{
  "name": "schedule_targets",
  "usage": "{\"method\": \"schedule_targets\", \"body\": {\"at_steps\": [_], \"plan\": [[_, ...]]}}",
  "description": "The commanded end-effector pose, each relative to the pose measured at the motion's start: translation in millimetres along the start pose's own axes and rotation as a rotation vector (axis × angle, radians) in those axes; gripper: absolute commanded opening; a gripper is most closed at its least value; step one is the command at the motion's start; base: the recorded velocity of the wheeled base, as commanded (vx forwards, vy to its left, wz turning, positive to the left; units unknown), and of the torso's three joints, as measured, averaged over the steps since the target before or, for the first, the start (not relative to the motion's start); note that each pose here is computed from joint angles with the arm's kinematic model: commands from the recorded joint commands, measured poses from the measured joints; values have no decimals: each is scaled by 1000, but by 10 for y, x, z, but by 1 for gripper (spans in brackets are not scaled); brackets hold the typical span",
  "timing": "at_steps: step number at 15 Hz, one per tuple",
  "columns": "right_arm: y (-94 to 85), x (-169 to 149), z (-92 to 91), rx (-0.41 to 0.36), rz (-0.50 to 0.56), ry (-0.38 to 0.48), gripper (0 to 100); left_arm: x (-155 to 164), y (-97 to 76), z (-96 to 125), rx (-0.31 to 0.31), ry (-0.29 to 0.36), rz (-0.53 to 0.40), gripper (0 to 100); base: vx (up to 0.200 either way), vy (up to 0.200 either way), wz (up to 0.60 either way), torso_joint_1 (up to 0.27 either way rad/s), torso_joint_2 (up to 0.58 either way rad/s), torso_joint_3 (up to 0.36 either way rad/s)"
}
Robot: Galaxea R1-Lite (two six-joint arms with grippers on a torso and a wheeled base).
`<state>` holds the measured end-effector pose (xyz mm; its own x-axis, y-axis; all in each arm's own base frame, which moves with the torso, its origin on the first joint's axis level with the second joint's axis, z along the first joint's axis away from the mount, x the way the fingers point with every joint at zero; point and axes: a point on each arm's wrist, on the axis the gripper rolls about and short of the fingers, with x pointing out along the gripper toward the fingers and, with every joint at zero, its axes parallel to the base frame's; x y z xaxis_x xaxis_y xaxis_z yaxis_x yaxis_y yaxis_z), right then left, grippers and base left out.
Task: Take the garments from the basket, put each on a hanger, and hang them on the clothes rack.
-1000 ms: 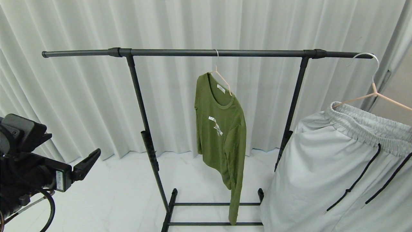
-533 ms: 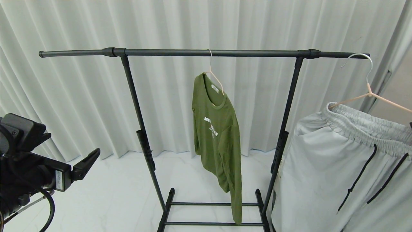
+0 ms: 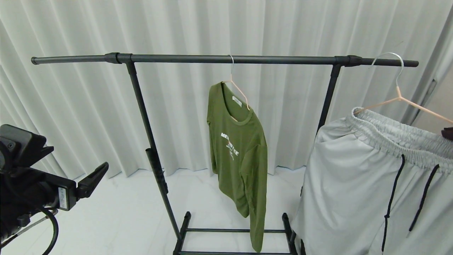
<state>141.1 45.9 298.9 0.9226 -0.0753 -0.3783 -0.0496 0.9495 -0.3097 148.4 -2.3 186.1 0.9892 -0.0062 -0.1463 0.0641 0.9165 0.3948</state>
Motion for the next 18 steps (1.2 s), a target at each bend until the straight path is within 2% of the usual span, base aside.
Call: {"method": "schedule_targets", "body": {"at_steps": [1, 5, 9, 12, 15, 18], "plan": [[21, 5, 3, -5, 10, 0, 0, 2, -1, -2, 1, 1, -2, 100, 200, 0, 0, 17, 2, 2], [66, 25, 45, 16, 29, -31, 0, 1, -7, -9, -1, 4, -5, 100, 200, 0, 0, 1, 5, 4], [236, 244, 173, 74, 60, -71, 0, -32, -19, -19, -2, -3, -12, 100, 0, 0, 0, 0, 0, 0], [366, 528, 316, 88, 56, -98, 0, -89, -36, -35, 1, -13, -16, 100, 0, 0, 0, 0, 0, 0], [469, 856, 471, 93, 40, -90, 0, -95, -34, -30, 3, -17, -14, 100, 0, 0, 0, 0, 0, 0], [519, 1144, 609, 104, 17, -91, 0, -98, -33, -29, 2, -18, -12, 100, 0, 0, 0, 0, 0, 0]]}}
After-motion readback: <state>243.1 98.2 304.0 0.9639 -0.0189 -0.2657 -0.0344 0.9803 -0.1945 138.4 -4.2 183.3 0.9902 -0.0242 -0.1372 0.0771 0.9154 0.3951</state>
